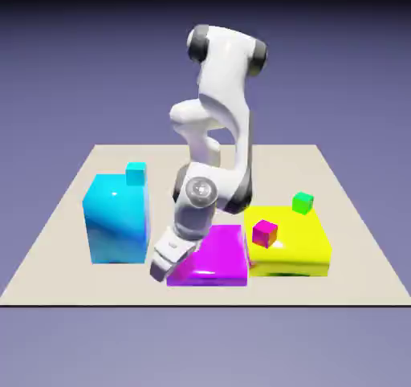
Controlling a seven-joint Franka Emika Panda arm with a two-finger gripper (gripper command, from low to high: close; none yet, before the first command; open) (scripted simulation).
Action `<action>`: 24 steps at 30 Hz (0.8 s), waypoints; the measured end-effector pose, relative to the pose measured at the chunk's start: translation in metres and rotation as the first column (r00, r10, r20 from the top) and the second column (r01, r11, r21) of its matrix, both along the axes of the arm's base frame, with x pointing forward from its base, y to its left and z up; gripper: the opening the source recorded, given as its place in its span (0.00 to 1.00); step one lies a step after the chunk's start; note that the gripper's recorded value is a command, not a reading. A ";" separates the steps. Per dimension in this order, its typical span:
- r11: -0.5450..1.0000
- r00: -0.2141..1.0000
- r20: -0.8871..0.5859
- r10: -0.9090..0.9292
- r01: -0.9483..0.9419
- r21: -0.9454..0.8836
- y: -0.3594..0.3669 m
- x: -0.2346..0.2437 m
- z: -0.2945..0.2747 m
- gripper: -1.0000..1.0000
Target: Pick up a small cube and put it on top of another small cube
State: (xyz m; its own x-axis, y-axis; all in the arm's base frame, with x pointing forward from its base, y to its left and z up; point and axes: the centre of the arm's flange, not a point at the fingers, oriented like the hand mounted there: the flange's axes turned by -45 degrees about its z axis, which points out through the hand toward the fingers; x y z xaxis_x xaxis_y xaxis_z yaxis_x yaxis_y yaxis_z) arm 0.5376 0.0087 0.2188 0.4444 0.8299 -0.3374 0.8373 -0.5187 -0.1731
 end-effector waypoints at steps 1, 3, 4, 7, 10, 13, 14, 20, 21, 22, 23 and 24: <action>0.999 0.999 -0.004 0.033 -0.033 0.005 0.017 -0.004 0.005 0.00; 0.995 0.995 -0.007 0.102 -0.102 0.008 0.049 -0.014 0.017 0.00; 0.991 0.991 -0.007 0.136 -0.136 0.007 0.064 -0.020 0.023 0.00; 0.970 0.970 0.001 0.242 -0.242 -0.007 0.108 -0.040 0.044 0.00; 0.937 0.938 0.018 0.347 -0.346 -0.039 0.149 -0.064 0.068 0.00; 0.888 0.889 0.040 0.456 -0.451 -0.091 0.189 -0.093 0.091 0.00; 0.870 0.872 0.048 0.488 -0.481 -0.112 0.200 -0.102 0.099 0.00; 0.776 0.785 0.064 0.617 -0.592 -0.218 0.227 -0.132 0.118 0.00; 0.769 0.778 0.065 0.625 -0.600 -0.220 0.225 -0.133 0.100 0.00; 0.767 0.776 0.065 0.628 -0.603 -0.221 0.220 -0.133 0.083 0.00; 0.770 0.779 0.065 0.624 -0.599 -0.219 0.211 -0.132 0.066 0.00; 0.783 0.792 0.064 0.608 -0.583 -0.218 0.198 -0.128 0.054 1.00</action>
State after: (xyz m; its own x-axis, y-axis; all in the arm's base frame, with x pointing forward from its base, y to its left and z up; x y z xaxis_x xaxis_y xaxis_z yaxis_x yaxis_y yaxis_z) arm 0.4099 0.2069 0.2728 -0.0707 0.8741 -0.4806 0.9968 0.0796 -0.0019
